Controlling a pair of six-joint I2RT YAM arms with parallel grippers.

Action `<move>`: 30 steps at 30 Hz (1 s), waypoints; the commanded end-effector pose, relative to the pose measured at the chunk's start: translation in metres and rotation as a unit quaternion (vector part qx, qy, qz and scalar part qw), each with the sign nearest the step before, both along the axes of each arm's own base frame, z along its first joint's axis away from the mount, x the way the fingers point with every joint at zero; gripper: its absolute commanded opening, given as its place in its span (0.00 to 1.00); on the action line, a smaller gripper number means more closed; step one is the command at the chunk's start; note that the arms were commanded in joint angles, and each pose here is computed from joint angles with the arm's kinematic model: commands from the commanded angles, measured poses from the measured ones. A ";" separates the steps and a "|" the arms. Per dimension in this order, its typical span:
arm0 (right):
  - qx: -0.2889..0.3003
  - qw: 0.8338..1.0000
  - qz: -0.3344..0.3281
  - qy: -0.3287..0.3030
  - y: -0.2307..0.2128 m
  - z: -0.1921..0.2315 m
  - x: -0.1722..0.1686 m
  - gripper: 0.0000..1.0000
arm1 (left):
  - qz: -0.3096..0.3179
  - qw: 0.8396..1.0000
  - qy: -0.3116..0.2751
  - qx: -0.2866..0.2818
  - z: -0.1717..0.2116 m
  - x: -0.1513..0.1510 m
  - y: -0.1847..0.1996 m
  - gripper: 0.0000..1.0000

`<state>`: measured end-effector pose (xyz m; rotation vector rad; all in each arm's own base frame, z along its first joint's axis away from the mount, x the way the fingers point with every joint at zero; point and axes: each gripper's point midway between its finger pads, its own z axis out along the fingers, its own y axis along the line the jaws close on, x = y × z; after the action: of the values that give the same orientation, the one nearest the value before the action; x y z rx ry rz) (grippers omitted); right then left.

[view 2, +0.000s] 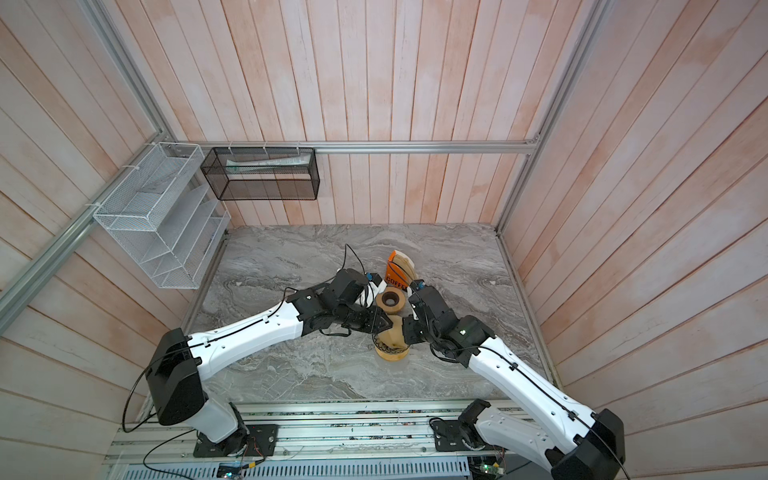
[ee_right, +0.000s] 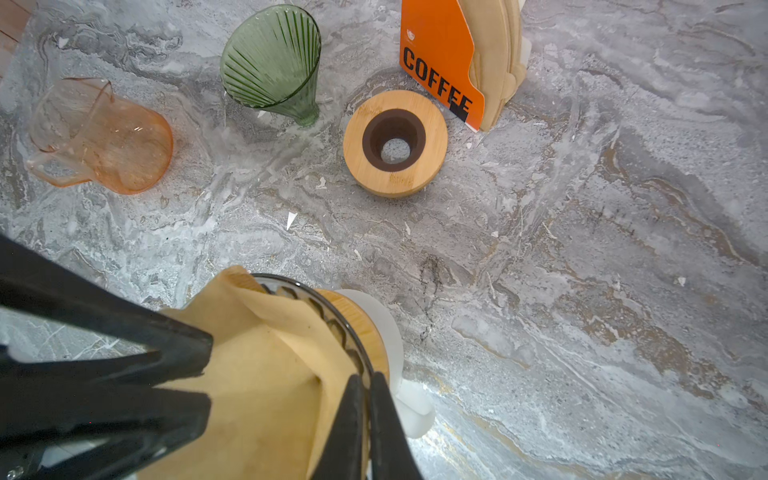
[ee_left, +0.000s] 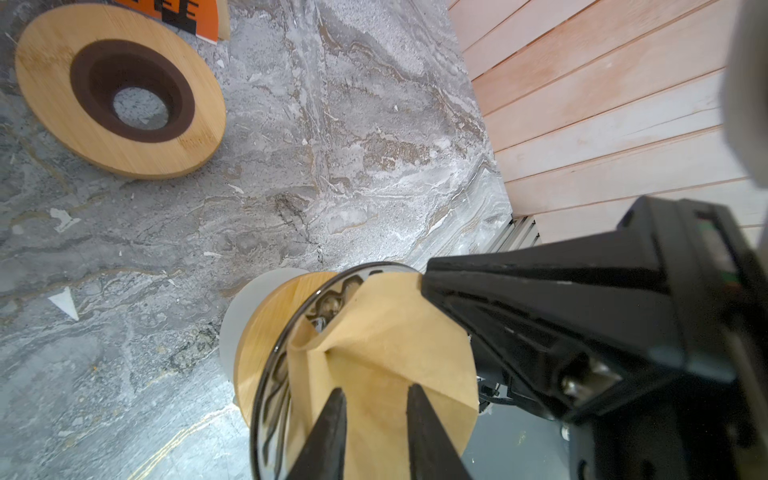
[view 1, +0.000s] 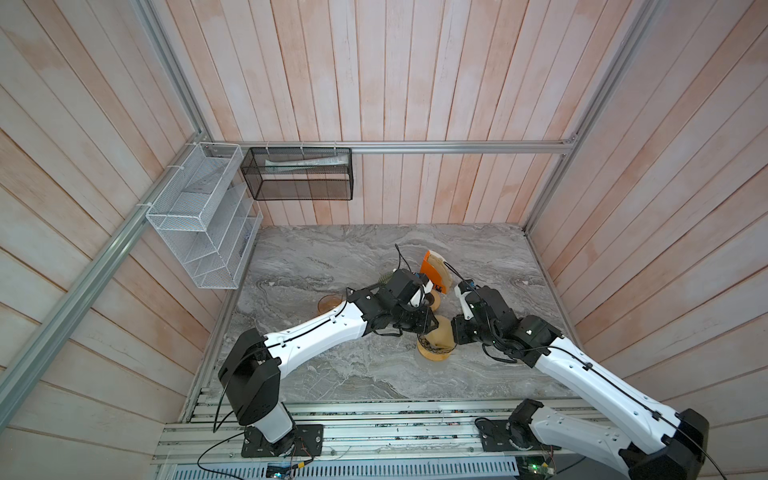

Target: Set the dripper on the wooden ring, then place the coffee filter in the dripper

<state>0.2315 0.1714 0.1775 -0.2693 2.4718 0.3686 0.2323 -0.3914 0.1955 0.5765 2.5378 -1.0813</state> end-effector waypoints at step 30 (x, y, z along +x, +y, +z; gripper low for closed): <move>0.003 1.000 -0.003 0.009 -0.002 0.006 -0.019 0.08 | 0.005 1.000 0.010 -0.005 -0.004 -0.019 0.022 0.28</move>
<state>0.2162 0.1760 0.1921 -0.2644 2.4662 0.4163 0.2137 -0.3683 0.1856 0.5440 2.5721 -1.0800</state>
